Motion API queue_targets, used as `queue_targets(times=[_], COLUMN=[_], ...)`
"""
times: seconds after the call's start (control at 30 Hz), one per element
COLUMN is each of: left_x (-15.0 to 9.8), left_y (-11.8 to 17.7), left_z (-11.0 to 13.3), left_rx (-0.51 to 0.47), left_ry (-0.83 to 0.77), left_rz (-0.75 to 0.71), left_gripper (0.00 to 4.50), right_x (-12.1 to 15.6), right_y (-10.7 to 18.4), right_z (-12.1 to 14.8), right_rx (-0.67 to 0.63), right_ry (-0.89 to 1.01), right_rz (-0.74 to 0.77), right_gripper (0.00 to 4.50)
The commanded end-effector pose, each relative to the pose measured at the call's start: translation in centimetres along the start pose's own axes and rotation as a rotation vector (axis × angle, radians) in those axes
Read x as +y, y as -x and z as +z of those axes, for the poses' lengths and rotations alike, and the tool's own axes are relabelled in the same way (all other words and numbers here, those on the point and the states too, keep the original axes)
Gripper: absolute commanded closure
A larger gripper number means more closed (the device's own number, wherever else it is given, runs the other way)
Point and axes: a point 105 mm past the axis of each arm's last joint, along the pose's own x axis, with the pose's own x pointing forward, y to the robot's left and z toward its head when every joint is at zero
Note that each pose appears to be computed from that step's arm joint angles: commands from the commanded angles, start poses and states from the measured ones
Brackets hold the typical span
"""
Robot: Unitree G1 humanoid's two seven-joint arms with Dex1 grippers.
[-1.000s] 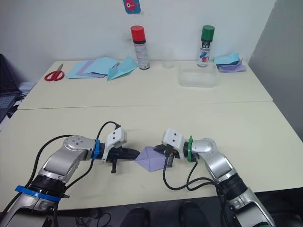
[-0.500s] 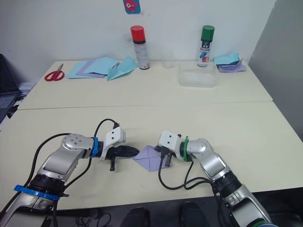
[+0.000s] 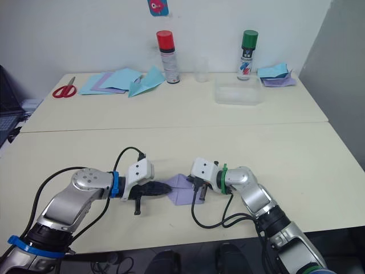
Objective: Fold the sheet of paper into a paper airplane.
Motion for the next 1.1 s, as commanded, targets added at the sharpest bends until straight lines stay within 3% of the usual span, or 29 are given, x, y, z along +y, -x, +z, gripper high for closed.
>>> queue_targets(times=[0.03, 0.4, 0.53, 0.9, 1.1], left_x=[1.0, 1.5, 2.4, 1.5, 0.6], left_y=[0.2, 1.0, 0.6, -1.1, -1.7], left_z=[0.0, 3.2, 2.0, -1.7, -3.3], left_rx=[0.004, -0.18, -0.115, 0.007, 0.037], left_ry=[-0.029, 0.143, 0.105, 0.101, 0.123], left_rz=[0.057, 0.025, 0.079, 0.056, 0.03], left_gripper=[4.5, 4.5, 4.5, 4.5, 4.5], right_x=[0.0, 0.0, 0.1, 0.1, -0.2], right_y=[0.0, 0.2, 0.2, 0.3, 0.5], right_z=[0.2, 0.1, 0.1, 0.2, 2.5], right_rx=[0.004, 0.003, 0.003, -0.001, -0.123], right_ry=[0.017, 0.017, 0.018, 0.015, -0.042], right_rz=[0.01, 0.009, 0.013, 0.015, 0.006], right_gripper=[4.46, 4.46, 4.46, 4.46, 4.46])
